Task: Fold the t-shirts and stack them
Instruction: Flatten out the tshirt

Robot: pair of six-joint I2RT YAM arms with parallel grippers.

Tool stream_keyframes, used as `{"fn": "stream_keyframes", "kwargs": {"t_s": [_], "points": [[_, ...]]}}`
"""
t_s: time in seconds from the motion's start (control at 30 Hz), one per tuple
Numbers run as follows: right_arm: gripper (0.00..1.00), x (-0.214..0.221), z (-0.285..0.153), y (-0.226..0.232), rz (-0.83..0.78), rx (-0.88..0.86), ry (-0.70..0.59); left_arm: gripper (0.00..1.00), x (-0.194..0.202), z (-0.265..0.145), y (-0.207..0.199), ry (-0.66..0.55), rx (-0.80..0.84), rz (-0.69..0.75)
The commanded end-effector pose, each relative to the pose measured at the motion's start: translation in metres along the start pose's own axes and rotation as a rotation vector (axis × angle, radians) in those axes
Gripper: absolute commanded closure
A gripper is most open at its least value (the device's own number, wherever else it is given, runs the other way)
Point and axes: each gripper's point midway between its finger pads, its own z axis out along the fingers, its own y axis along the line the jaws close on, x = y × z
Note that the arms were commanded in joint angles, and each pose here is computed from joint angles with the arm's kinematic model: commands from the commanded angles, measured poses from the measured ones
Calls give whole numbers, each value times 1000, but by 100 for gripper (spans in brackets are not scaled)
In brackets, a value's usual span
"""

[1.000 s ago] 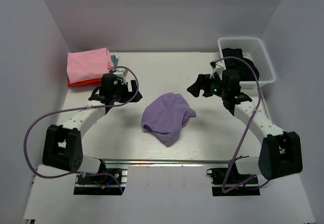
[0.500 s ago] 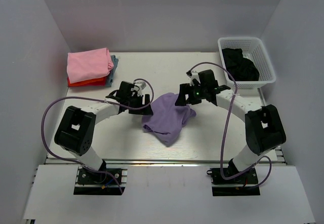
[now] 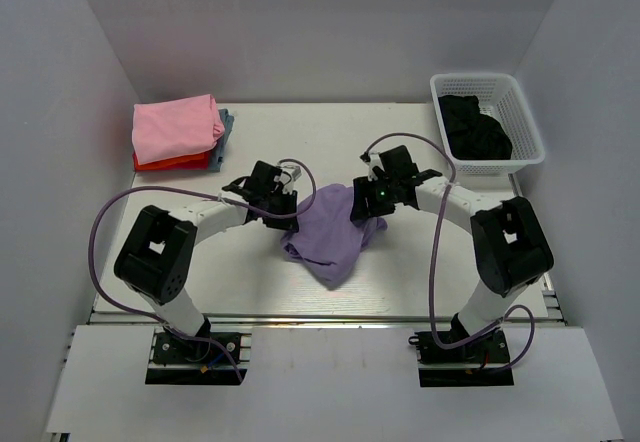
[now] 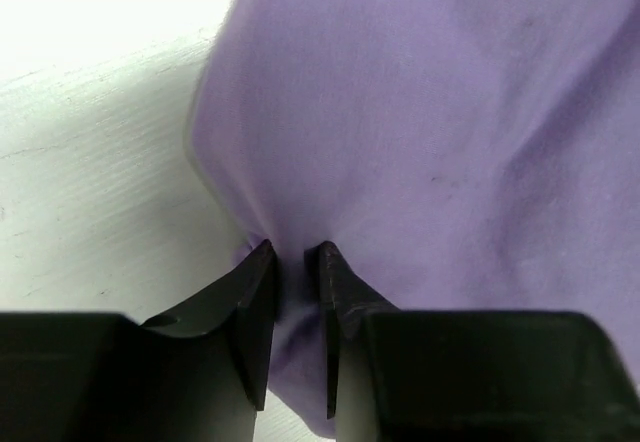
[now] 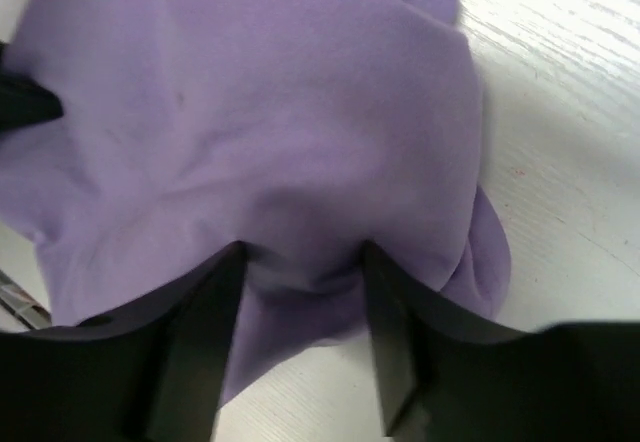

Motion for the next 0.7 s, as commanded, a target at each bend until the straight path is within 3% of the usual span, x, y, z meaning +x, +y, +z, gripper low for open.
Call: {"fn": "stream_keyframes", "kwargs": {"t_s": [0.0, 0.07, 0.1, 0.13, 0.2, 0.23, 0.4, 0.43, 0.67], "points": [[46, -6, 0, -6, -22, 67, 6, 67, -20, -7, -7, -47, -15, 41], [57, -8, 1, -2, -39, 63, -1, 72, -18, -6, -10, -44, -11, 49], [75, -9, 1, 1, -47, 49, -4, 79, -21, -8, -10, -47, -19, 49], [87, -15, 1, 8, -72, 21, -25, 83, -25, -9, -11, -56, -17, 51], [100, -27, -3, 17, -92, -5, -73, 95, -29, -9, -15, -65, -17, 62], [100, -42, -4, 28, -102, -58, -139, 100, -31, -10, -14, -68, -26, 61], [100, -93, -45, 60, -182, -139, -392, 100, -63, -35, -18, -185, -87, 62], [100, -114, -71, 67, -212, -127, -500, 100, -68, -41, -17, -210, -100, 63], [100, -164, -156, 77, -301, 5, -787, 100, -149, -145, -35, -608, -173, 88]]}}
